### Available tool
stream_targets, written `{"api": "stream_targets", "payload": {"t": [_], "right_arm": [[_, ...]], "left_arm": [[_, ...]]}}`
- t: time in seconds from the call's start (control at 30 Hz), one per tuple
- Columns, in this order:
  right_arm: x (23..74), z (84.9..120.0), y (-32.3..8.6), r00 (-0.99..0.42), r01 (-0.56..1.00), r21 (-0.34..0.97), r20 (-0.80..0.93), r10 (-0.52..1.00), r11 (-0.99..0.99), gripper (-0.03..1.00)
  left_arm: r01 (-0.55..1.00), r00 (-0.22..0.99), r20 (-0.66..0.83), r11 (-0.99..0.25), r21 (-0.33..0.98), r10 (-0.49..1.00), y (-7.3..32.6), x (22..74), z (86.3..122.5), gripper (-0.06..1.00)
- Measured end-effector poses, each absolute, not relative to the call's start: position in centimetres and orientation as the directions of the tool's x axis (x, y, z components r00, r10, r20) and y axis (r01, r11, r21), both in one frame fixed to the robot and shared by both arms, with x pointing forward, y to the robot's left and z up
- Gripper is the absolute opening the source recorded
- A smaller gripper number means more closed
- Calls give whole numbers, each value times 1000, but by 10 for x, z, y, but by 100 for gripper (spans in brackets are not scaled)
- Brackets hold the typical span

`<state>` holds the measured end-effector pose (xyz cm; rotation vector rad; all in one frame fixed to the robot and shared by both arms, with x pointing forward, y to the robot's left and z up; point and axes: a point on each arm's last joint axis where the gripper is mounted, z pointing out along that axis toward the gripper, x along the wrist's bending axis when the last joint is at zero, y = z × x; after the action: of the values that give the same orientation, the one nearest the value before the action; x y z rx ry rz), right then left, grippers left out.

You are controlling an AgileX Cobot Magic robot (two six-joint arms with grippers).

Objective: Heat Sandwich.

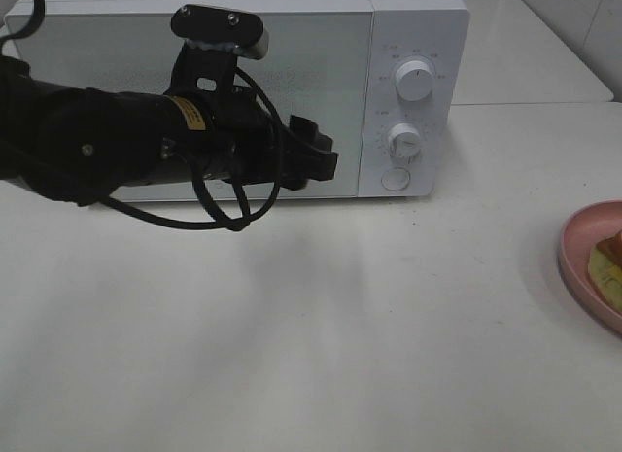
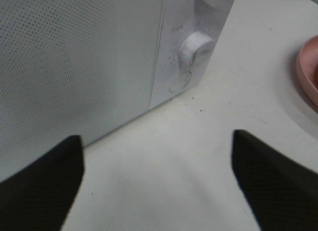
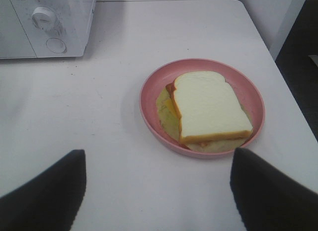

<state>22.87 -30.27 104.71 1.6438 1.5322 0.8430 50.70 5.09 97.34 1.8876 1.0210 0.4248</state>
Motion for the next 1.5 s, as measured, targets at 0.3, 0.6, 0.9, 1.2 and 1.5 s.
{"api": "stream_targets", "payload": {"t": [0.3, 0.6, 0.9, 1.2, 1.5], "right_arm": [[229, 1047, -303, 78, 522, 852, -13, 997, -29, 77], [229, 1047, -303, 78, 522, 852, -13, 997, -29, 77], [229, 1047, -303, 78, 522, 852, -13, 997, -29, 77], [229, 1047, -303, 78, 522, 852, -13, 997, -29, 77], [229, 1047, -303, 78, 522, 852, -13, 997, -29, 77]], "left_arm": [[575, 619, -128, -336, 746, 775, 62, 488, 986, 98], [695, 625, -110, -487, 529, 773, 85, 474, 980, 98], [834, 492, -125, -426, 350, 861, 139, 485, 985, 98], [938, 294, -141, -256, 235, 945, 207, 489, 1006, 98], [981, 90, -151, -61, 185, 984, 266, 478, 1029, 98]]}}
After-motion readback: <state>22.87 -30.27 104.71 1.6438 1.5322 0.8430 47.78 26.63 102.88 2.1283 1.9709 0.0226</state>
